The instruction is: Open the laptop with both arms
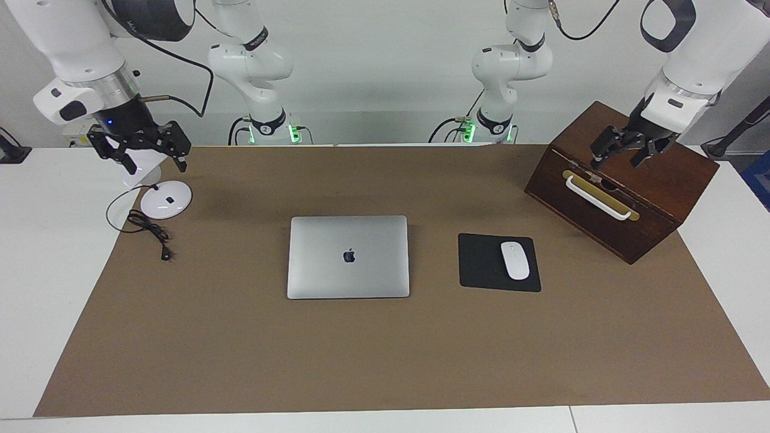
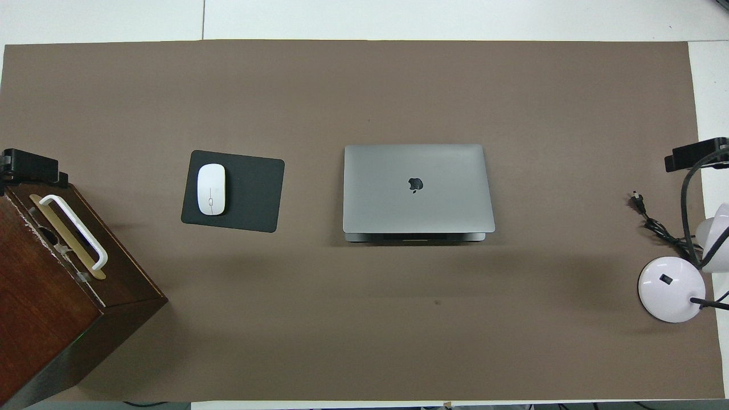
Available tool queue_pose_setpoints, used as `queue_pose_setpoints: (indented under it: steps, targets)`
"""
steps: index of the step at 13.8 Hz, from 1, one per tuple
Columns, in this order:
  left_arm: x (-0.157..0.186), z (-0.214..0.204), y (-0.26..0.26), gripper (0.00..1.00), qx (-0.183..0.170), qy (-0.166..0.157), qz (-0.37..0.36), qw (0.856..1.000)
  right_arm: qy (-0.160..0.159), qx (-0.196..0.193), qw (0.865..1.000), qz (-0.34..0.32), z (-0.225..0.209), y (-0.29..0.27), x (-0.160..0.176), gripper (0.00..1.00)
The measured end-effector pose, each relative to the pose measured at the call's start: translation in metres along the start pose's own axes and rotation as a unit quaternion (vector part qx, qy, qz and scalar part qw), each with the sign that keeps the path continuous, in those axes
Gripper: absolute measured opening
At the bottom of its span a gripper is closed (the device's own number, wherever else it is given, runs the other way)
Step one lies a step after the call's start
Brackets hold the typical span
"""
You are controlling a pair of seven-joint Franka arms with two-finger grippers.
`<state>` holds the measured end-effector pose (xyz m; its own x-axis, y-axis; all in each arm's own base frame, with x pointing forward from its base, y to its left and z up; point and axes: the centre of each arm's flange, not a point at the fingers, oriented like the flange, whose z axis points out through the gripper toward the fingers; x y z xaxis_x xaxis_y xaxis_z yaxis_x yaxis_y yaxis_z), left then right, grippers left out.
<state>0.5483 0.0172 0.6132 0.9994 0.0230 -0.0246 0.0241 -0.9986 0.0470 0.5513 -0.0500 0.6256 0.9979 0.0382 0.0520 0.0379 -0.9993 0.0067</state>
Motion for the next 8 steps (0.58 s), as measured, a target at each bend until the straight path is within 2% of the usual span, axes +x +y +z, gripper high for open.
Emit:
queue_pose_setpoints:
  steps: [8]
  targets:
    - [0.0002, -0.0008, -0.0024, 1.00, 0.000, 0.003, -0.005, 1.000, -0.001, 0.000, 1.000, 0.000, 0.0012, 0.0000, -0.0001, 1.00]
